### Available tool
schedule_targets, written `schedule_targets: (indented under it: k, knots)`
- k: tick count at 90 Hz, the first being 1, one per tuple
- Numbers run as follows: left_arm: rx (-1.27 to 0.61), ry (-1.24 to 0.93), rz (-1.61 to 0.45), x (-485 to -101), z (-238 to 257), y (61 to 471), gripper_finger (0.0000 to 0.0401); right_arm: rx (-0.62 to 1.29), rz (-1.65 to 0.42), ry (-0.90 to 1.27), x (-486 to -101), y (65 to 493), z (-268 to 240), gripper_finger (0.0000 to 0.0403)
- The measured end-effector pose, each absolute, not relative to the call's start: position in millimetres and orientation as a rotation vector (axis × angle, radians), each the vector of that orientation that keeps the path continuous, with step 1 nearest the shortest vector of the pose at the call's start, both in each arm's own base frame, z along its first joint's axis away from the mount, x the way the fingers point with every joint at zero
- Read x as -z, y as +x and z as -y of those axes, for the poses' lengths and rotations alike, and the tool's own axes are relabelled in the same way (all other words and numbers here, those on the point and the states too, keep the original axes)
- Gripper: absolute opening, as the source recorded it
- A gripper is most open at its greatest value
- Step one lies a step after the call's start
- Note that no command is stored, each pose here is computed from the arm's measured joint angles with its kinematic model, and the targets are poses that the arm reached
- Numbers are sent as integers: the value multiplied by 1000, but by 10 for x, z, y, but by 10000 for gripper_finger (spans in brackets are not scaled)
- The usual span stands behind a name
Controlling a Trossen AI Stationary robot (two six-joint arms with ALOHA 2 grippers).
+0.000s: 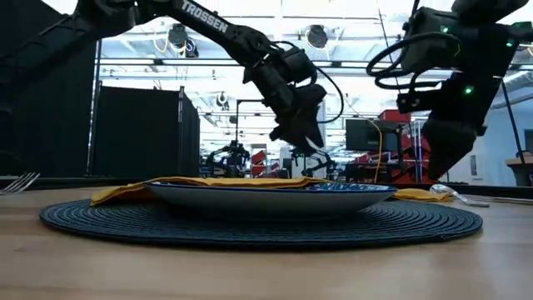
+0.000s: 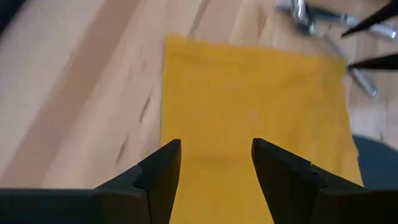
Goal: Set table place
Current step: Fold the yellow table napkin
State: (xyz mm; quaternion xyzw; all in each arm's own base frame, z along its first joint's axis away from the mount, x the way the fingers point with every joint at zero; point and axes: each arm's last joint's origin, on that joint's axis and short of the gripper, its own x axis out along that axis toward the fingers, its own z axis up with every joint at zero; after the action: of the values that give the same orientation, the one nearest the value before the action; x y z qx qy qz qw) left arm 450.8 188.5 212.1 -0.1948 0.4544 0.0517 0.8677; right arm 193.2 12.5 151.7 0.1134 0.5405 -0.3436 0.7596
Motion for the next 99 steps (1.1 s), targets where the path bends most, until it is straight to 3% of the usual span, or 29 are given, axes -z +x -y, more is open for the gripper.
schedule_targets:
  k: [40, 99]
  knots:
    - [-95, -383, -1286, -1997, -1692, 4271, 184, 651, -1076, 340, -1351, 1998, 30, 157]
    - [-30, -384, -1509, -1892, -1463, 4098, 184, 606, -1039, 320, -1200, 2196, 512, 157]
